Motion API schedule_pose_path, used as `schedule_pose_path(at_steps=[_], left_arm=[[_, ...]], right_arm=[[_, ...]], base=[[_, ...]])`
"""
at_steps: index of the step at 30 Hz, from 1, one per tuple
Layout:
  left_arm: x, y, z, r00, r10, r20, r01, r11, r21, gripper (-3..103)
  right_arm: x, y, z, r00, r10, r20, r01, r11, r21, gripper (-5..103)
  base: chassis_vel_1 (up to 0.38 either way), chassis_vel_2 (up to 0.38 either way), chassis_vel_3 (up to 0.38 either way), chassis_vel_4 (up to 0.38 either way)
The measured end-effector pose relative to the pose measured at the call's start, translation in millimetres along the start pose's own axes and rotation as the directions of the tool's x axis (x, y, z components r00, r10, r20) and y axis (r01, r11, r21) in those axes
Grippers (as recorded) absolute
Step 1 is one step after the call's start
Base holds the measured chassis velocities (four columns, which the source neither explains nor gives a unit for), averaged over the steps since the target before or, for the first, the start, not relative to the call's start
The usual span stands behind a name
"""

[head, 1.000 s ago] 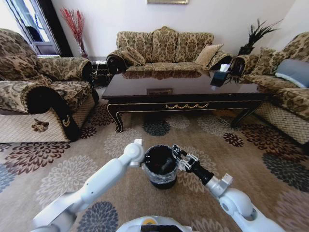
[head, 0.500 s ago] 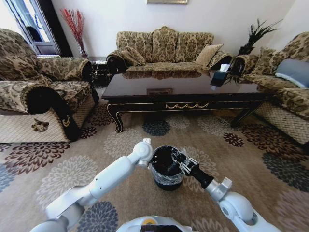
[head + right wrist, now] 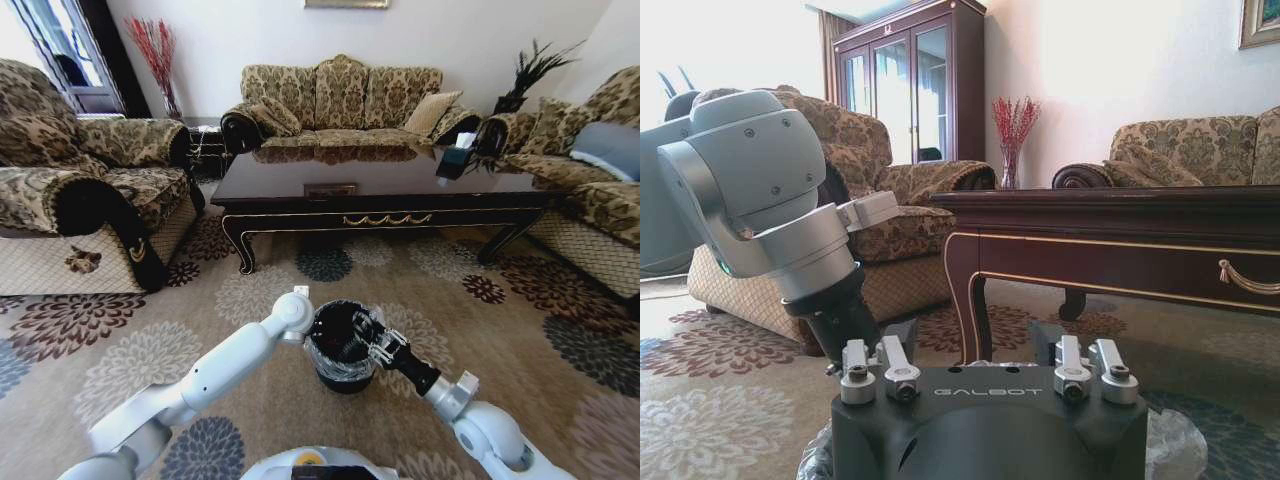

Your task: Move to the front of the table and pick up the trash from the floor, then place it into the trash bin.

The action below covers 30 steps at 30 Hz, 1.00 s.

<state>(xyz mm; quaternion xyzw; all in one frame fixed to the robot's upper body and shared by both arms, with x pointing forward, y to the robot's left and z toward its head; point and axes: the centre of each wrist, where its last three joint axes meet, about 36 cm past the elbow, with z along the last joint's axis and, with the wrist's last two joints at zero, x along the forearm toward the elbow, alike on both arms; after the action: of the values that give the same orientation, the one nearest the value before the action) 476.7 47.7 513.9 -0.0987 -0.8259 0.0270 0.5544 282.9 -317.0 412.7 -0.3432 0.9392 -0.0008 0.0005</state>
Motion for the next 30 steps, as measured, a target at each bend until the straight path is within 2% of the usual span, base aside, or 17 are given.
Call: schedule_pose_path(at_steps=[1,2,6,8,11,17,20,22,25,26,30], left_arm=[[0.7,1.5,-0.4,1.0,-0.002,0.002,0.002,1.0,0.001,0],[0.7,1.5,-0.4,1.0,-0.002,0.002,0.002,1.0,0.001,0],[2.4,6.1,-2.6,1.0,-0.004,0.004,0.004,1.0,0.006,0],[2.5,7.7,-3.2,1.0,-0.004,0.004,0.004,1.0,0.008,0],[-1.1,15.3,-6.6,1.0,-0.011,0.0,0.011,1.0,0.024,0],[-4.4,38.3,-15.5,0.999,-0.041,0.006,0.041,0.997,0.068,0],[-2.0,57.6,-19.1,0.999,-0.045,0.013,0.044,0.993,0.109,0],[-0.8,62.6,-19.8,0.999,-0.046,0.016,0.044,0.992,0.12,0],[4.1,82.7,-19.3,0.998,-0.052,0.026,0.047,0.986,0.159,0],[4.1,82.7,-19.3,0.998,-0.052,0.026,0.047,0.986,0.159,0],[11.8,104.4,-15.2,0.998,-0.052,0.038,0.043,0.978,0.206,0]], right_arm=[[-0.2,0.0,-0.1,1.0,-0.002,0.0,0.002,1.0,0.0,65],[-0.2,0.0,-0.1,1.0,-0.002,0.0,0.002,1.0,0.0,65],[-1.4,0.6,-0.7,1.0,-0.004,0.003,0.004,1.0,-0.002,87],[-1.7,0.5,-0.6,1.0,-0.003,0.004,0.003,1.0,-0.003,87],[-2.2,-4.6,3.3,1.0,0.011,0.002,-0.011,1.0,0.003,99],[-3.6,-29.6,11.2,0.995,0.095,0.006,-0.095,0.995,0.001,100],[-1.1,-53.6,18.4,0.986,0.167,0.009,-0.166,0.985,-0.037,100],[-0.5,-59.5,20.0,0.983,0.184,0.009,-0.183,0.982,-0.049,100],[2.6,-82.1,27.9,0.965,0.262,0.003,-0.26,0.961,-0.092,100],[2.6,-82.1,27.9,0.965,0.262,0.003,-0.26,0.961,-0.092,100],[13.7,-108.6,50.1,0.935,0.352,-0.044,-0.355,0.928,-0.111,100]], base=[[0.0,0.0,0.0,0.0],[0.0,0.0,0.0,0.0],[0.0,0.0,0.0,0.0],[0.0,0.0,0.0,0.0],[0.0,0.0,0.0,0.0],[0.0,0.0,0.0,0.0],[0.0,0.0,0.0,0.0],[0.0,0.0,0.0,0.0],[0.0,0.0,0.0,0.0],[0.0,0.0,0.0,0.0],[0.0,0.0,0.0,0.0]])
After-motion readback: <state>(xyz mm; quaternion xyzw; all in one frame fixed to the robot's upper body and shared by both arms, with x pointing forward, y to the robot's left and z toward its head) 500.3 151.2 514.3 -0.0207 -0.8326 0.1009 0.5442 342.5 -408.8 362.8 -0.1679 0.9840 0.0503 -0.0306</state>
